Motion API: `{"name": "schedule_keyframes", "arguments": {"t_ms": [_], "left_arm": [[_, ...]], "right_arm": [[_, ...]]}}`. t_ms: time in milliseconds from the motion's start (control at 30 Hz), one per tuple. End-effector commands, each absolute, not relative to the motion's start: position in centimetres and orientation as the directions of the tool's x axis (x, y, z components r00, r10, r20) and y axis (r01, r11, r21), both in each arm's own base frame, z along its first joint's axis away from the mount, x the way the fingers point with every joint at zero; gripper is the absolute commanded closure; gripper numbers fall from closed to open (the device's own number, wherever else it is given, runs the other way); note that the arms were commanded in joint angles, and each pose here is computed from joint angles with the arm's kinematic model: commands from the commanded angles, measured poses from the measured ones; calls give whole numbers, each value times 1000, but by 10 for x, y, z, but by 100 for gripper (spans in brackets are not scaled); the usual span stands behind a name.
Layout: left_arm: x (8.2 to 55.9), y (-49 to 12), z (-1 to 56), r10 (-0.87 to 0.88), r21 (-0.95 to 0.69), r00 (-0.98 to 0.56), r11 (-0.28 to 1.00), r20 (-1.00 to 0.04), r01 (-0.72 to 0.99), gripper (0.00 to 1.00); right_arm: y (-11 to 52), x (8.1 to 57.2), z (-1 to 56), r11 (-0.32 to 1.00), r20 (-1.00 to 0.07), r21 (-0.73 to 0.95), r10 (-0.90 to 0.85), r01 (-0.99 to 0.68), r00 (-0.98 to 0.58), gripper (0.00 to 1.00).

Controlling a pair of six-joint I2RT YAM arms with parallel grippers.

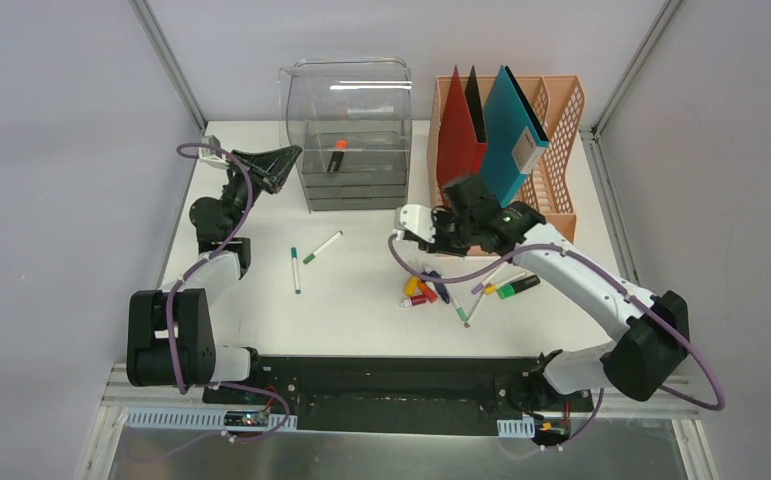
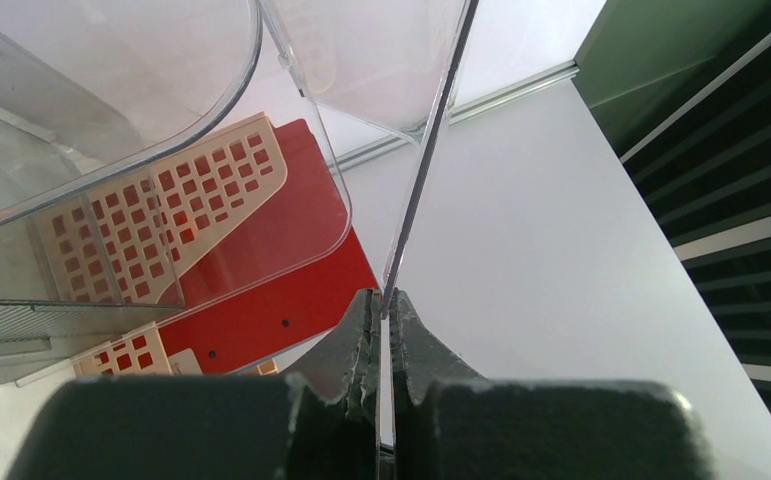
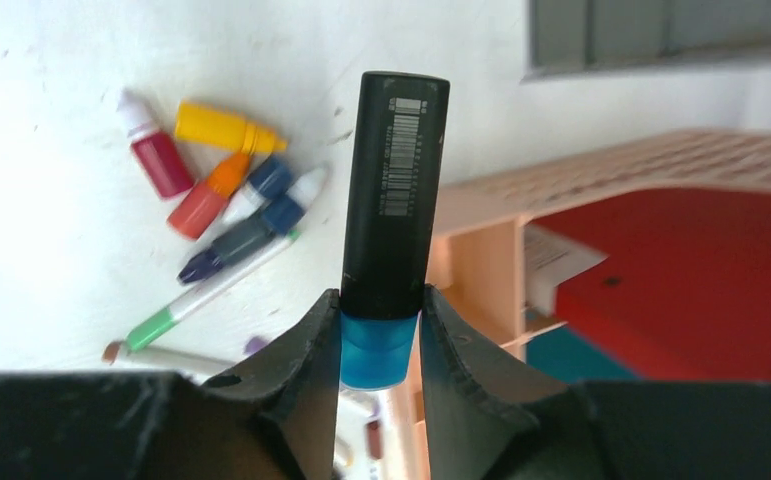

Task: Organize the desk
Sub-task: Pick up the stationery from the center of the board, then place the stationery in the storage box.

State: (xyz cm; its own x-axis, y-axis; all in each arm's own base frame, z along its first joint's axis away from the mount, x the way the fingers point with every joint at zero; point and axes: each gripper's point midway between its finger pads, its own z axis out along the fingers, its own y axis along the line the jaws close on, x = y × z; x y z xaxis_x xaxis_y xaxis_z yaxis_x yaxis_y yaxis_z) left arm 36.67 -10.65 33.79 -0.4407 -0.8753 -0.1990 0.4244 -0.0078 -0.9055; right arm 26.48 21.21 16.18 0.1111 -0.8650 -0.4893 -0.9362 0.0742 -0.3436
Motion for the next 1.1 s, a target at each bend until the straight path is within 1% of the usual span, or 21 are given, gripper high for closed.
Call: {"name": "schedule_keyframes", "arguments": {"t_ms": [0, 100, 200, 267, 333, 433, 600, 767, 800, 1067], "left_arm": [[360, -101, 379, -891, -861, -391, -1, -230, 508, 100], [359, -101, 382, -892, -865, -386, 9, -233, 502, 100], [360, -100, 381, -895, -873, -386, 9, -225, 488, 100], [360, -100, 381, -895, -875, -382, 16, -228, 485, 100], [361, -99, 379, -897, -881, -381, 21, -226, 472, 100], [361, -99, 380, -897, -884, -381, 22, -224, 468, 100], [360, -100, 384, -896, -880, -380, 25, -231, 474, 100], [360, -100, 385, -896, -880, -380, 25, -231, 475, 100], [360, -100, 384, -896, -880, -380, 26, -230, 474, 100], [363, -100, 386, -895, -880, -381, 27, -233, 475, 100]], "right_arm": [[250, 292, 198, 21, -404, -540, -883, -842, 237, 100], [285, 305, 209, -17, -335, -661, -888, -750, 315, 100], [319, 319, 220, -17, -292, -761, -883, -648, 367, 100], [335, 329, 223, -17, -258, -806, -890, -592, 376, 100], [344, 344, 228, 5, -224, -850, -908, -527, 353, 100], [355, 360, 234, -1, -186, -887, -914, -462, 359, 100], [371, 374, 249, 19, -181, -916, -911, -400, 371, 100], [378, 387, 257, 16, -148, -943, -914, -331, 377, 100], [380, 391, 263, 34, -157, -949, -912, -313, 380, 100], [377, 414, 270, 49, -148, -961, -923, -272, 356, 100]]}}
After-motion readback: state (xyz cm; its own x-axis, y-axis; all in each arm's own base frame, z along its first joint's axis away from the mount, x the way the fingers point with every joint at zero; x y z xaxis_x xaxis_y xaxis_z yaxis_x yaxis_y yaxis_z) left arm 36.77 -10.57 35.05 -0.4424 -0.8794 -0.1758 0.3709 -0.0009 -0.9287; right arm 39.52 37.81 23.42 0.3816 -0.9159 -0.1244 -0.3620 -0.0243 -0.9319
